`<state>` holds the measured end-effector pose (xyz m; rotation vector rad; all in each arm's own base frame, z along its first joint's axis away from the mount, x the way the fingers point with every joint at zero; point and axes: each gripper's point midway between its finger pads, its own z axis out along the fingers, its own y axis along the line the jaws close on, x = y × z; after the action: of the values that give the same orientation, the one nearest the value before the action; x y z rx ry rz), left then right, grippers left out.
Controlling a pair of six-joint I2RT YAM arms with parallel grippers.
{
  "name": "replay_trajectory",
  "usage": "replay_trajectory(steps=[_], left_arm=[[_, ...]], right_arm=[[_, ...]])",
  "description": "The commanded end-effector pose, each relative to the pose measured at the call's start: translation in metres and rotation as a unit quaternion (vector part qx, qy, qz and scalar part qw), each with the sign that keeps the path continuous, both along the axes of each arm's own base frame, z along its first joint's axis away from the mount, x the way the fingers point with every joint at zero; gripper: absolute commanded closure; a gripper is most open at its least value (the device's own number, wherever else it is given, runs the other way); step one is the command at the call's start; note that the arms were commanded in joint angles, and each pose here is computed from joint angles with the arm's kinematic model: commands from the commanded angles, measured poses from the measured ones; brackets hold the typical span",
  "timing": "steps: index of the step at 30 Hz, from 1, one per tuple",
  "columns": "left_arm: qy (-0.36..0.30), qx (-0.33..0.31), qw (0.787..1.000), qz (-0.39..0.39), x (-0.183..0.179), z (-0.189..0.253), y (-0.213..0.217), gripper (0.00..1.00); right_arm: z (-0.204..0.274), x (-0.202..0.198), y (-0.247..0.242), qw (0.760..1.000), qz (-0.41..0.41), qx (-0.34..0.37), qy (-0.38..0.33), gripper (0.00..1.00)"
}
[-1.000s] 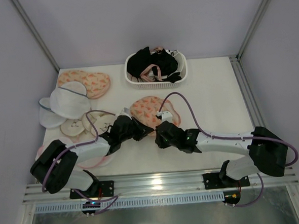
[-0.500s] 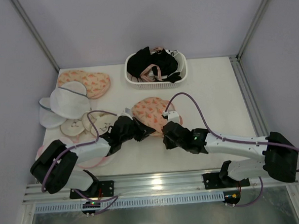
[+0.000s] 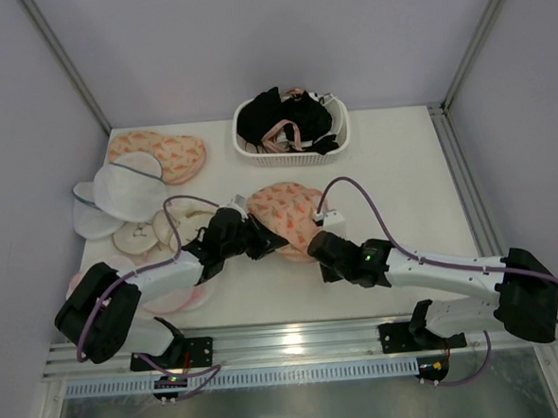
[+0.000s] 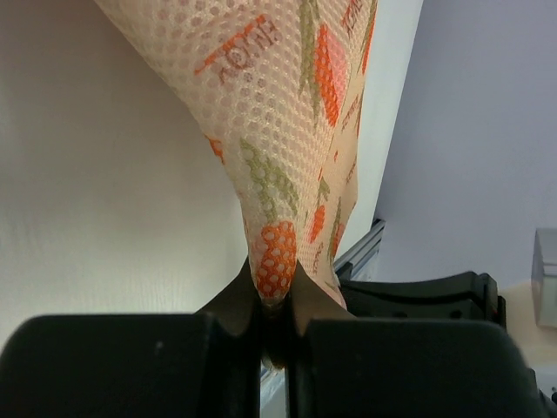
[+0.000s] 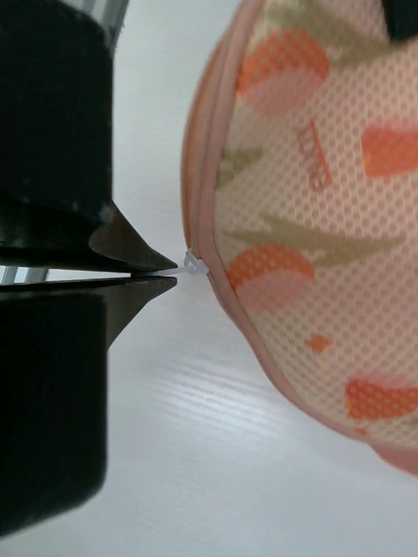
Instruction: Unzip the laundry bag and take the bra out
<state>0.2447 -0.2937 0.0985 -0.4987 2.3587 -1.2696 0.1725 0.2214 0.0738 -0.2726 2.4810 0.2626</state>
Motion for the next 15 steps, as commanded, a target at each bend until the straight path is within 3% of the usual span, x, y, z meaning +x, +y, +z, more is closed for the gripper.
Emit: replay_trajectory(steps=[1, 5, 15], left_arm=[[-0.051, -0.003, 0.997, -0.066, 0.005, 0.025, -0.011, 1.0], [-0.05, -0.005, 0.992, -0.117, -0.004, 0.024, -0.019, 1.0], [-0.043, 0.014, 0.973, -0.224, -0.028, 0.013, -0.025, 1.0]], right_arm=[[-0.01, 0.005, -0.049, 0.992, -0.062, -0.105, -0.008, 0.96], [-0.02, 0.013, -0.069, 0.984, -0.1, -0.147, -0.006, 0.96], [-0.008, 0.048, -0.107, 0.97, -0.182, -0.157, -0.043, 0.96]])
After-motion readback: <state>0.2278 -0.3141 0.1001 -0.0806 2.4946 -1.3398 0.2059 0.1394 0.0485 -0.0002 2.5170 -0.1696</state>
